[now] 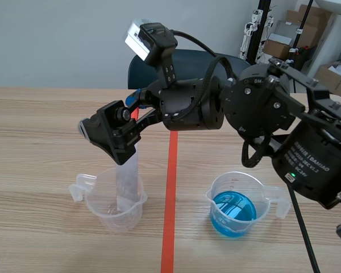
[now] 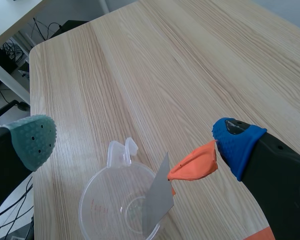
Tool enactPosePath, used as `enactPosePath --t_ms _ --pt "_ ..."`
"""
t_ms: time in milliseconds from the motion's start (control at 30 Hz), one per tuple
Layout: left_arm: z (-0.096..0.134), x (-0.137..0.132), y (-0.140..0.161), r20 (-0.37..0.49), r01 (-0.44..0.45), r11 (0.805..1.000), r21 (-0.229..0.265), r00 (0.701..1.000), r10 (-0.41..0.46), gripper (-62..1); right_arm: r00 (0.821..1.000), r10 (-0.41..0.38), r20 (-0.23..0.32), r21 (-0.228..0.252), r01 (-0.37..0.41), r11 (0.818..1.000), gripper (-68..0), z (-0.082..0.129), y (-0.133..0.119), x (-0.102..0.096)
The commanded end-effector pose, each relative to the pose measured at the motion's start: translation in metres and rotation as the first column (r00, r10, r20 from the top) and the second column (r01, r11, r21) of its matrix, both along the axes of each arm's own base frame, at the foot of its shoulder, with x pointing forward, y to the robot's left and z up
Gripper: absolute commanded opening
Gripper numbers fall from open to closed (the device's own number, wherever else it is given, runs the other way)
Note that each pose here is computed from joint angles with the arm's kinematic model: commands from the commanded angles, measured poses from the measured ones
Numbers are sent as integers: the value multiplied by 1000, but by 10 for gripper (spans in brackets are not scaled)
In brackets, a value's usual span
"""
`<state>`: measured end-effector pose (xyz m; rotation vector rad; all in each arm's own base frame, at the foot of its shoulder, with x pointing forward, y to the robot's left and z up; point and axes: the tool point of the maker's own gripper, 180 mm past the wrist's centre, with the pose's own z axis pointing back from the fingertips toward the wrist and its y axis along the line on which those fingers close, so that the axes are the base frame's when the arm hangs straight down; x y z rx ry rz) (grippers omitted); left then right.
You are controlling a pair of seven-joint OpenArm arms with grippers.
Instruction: Do the redox reaction experiment. put the plate into the left beaker
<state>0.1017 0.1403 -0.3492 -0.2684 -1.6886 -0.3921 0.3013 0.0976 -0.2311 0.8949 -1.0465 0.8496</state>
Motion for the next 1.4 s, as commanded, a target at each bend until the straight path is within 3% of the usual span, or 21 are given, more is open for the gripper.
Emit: enactPosePath --t_ms 0,533,700,1367 --pt "7 3 3 33 5 1000 2 999 -5 14 1000 4 16 25 -4 1000 4 9 2 2" --pt "7 3 3 33 5 1000 2 999 -5 14 1000 4 16 24 -4 1000 4 9 2 2" --pt "7 3 3 33 5 1000 2 999 -5 14 999 -1 42 -19 1 1000 4 4 0 4" --pt "7 3 3 33 5 1000 2 999 -5 14 999 0 42 -18 1 1000 4 4 0 4"
